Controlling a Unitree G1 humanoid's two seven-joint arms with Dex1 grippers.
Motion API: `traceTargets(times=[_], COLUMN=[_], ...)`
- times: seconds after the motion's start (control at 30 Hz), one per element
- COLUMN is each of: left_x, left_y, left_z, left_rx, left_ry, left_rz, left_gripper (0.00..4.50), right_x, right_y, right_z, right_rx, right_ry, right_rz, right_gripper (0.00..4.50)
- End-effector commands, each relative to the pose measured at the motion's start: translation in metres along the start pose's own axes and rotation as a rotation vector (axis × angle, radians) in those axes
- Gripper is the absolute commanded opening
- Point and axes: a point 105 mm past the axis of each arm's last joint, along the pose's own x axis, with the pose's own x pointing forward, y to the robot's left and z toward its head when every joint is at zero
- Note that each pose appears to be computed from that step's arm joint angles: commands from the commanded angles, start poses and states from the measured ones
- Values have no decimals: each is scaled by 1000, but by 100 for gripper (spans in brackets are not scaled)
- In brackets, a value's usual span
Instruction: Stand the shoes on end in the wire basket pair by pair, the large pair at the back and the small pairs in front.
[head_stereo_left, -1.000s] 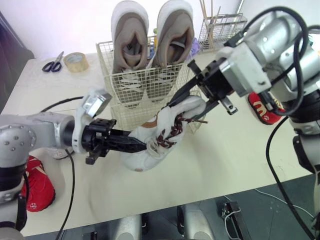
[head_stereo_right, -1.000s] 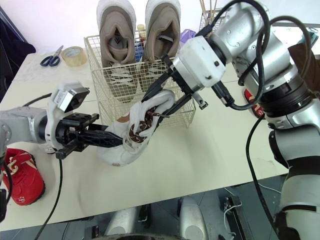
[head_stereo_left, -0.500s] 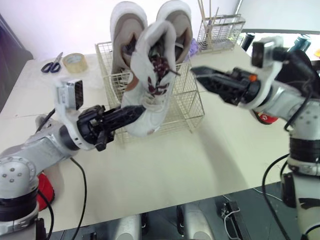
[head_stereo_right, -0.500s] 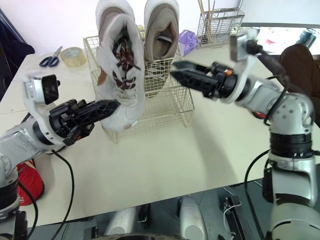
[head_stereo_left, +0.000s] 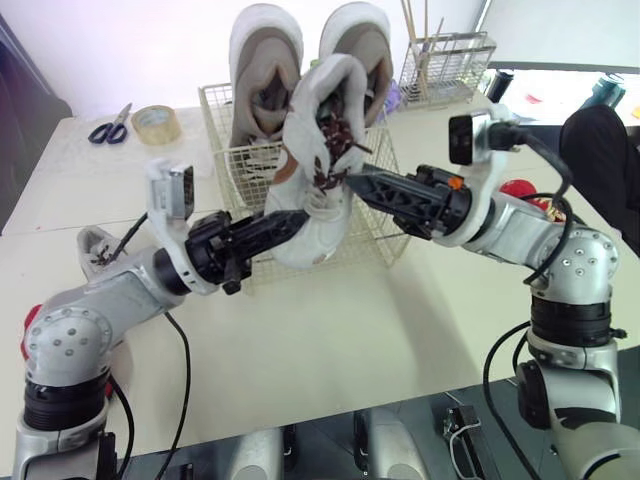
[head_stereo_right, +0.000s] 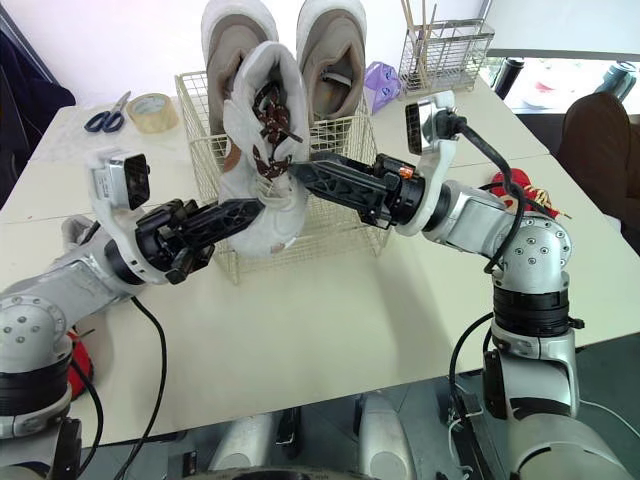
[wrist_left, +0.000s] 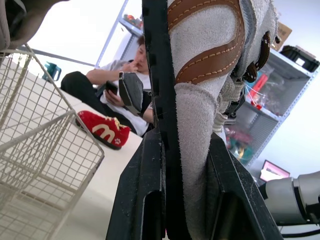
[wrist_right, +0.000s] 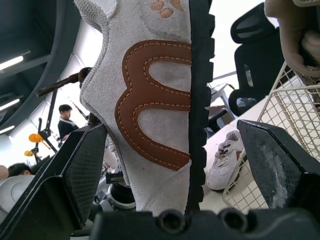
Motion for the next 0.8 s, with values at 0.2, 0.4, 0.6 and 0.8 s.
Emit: traceTargets(times=[0.2,0.4,0.6,0.8], left_x=[0,-2,-3,-22], left_y=[-8,-3,5,9], left_z=[-1,-7,-6,3], left_rx=[26,39,77,239], left_ry=[0,35,74,207], left_rz=[-36,-12,35,157], left_gripper=[46,46,178,426], right_x=[8,11,12,9], right_y=[19,23,27,28], right_z=[16,11,9,31], right_rx=[-58,-67,-85,-233], right_ry=[-32,-7,13,-35], right_rz=[78,106,124,76], right_gripper=[394,128,1,1])
